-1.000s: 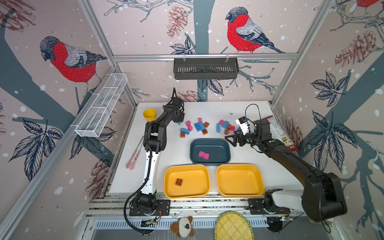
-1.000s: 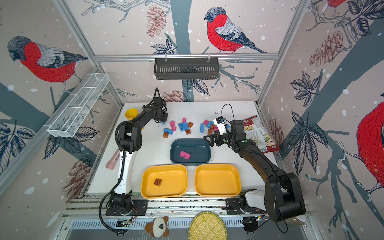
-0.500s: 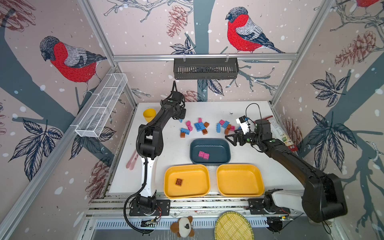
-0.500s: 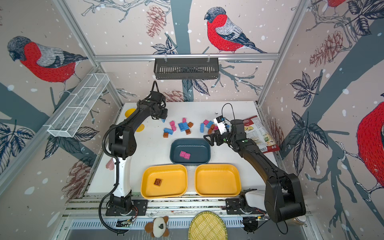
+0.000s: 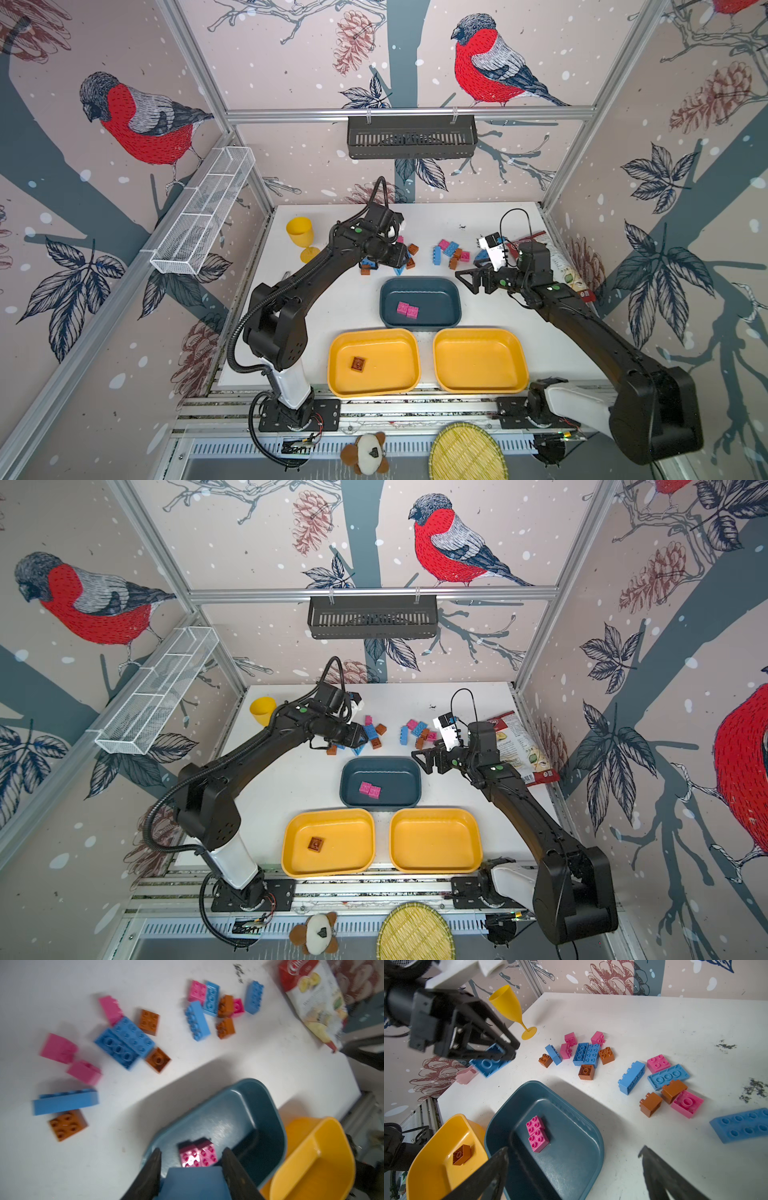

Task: Sort the legos into containers by color
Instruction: 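Carry the light-blue sloped brick into the farther yellow tray and open the left gripper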

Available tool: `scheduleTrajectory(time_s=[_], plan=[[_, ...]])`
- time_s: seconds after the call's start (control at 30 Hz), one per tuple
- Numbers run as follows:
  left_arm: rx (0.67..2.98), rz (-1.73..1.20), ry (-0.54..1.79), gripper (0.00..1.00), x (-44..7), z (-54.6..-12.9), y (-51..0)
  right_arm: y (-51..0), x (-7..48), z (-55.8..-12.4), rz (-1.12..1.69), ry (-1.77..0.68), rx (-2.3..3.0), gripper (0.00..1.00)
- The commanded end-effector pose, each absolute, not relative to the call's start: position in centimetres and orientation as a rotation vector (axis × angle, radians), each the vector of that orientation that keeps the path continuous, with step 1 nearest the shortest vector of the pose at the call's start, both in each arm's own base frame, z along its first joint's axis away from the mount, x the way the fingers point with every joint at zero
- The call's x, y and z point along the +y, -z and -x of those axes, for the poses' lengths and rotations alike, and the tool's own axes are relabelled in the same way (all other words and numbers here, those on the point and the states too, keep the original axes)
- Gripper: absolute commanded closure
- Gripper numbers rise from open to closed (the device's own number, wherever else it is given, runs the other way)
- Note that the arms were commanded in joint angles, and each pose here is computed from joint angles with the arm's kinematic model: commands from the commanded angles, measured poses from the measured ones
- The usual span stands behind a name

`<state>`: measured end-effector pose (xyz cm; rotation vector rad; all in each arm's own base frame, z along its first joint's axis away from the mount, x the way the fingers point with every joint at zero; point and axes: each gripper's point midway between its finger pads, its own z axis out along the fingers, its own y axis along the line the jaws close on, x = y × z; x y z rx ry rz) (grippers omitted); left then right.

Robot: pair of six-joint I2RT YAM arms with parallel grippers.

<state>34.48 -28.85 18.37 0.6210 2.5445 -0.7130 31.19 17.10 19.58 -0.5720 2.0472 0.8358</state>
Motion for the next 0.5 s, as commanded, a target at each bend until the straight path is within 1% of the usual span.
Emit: scheduleTrajectory(time_s=[0.0,0.1,0.3,0.47], plan=[[2.492,-0.642,0.936,0.65,-31.9,-31.7,-19.6,-19.4,17.1,-30.2,0.541,-0.881,2.081,0.01],[2.462,-0.696,1.078,0.65,-34.4,-28.6,-19.2,-19.2,16.9,-29.2,0.512,-0.899,2.112,0.0],[2.507,-0.813,1.176,0.66,-37.5,-23.6,-15.9,-19.1,15.8,-27.4,0.447,-0.868,2.161,0.01],[2.544,-0.916,1.147,0.66,-38.6,-20.3,-13.6,-18.6,14.6,-26.3,0.383,-0.819,2.192,0.0]])
